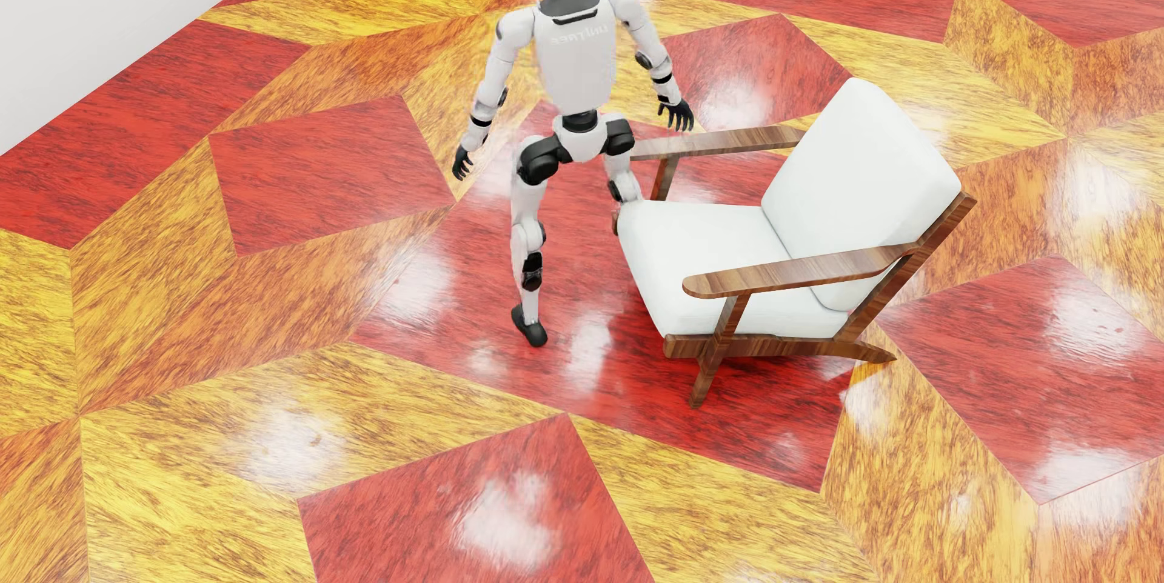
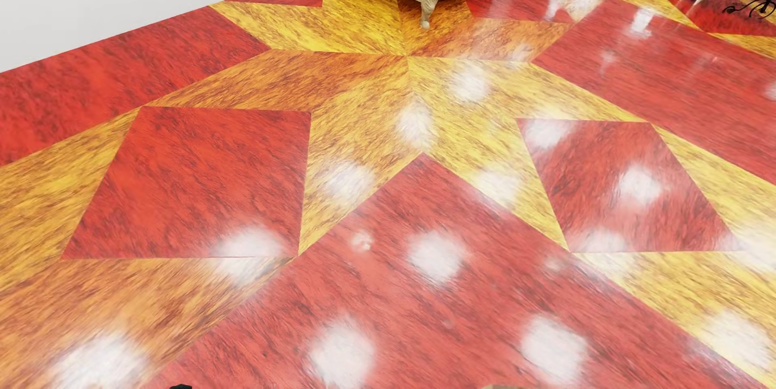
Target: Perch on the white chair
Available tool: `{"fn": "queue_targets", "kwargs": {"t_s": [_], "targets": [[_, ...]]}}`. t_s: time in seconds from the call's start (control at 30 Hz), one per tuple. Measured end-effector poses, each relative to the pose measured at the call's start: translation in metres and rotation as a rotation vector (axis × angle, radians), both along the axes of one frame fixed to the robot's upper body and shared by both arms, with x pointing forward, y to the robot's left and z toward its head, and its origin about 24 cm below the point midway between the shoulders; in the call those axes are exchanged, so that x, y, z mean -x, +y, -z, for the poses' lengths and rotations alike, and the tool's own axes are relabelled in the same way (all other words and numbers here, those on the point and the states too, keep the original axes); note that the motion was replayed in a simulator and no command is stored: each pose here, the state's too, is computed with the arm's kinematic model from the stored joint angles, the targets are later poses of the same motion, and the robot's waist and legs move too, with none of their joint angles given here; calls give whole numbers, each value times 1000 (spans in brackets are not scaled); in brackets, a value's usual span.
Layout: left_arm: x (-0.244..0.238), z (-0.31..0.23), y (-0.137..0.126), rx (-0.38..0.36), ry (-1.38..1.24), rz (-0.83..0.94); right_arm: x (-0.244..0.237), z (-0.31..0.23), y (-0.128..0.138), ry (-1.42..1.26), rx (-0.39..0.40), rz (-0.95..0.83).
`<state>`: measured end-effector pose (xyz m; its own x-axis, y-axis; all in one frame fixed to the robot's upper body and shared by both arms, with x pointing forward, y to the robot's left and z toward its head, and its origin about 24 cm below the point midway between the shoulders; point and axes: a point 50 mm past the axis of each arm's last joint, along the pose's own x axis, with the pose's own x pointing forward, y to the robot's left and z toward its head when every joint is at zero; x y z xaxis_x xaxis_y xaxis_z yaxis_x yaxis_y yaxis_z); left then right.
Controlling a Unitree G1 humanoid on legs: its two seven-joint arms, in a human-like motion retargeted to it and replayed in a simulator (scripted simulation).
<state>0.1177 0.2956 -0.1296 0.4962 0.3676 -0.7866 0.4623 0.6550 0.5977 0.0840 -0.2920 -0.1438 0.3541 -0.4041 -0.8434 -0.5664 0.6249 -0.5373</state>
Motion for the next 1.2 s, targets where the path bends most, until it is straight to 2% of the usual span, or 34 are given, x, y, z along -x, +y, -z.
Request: {"fn": "queue_targets", "kwargs": {"t_s": [0.1,0.23,0.37,0.4,0.5,0.63,0.9,1.2], "targets": [[-1,2,-6,0,-6,12,7,-1,-6,3,25,24],[-23,-6,-7,-9,-98,-7,-8,-6,-6,-100,48,56],[-37,-8,-15,-29,-91,96,-23,-12,-11,-180,81,84],[-43,-9,-20,-30,-111,147,-32,-13,-4,-247,76,26],[-54,-15,-17,-27,-112,193,-35,-9,4,-196,33,-3],[-64,-21,-13,-47,-119,194,-45,-7,15,-201,0,-16],[-82,-26,-25,-44,-151,256,-66,-17,14,-278,8,-54],[-137,-63,-33,-92,-319,344,-130,-45,31,-410,5,-197]]}}
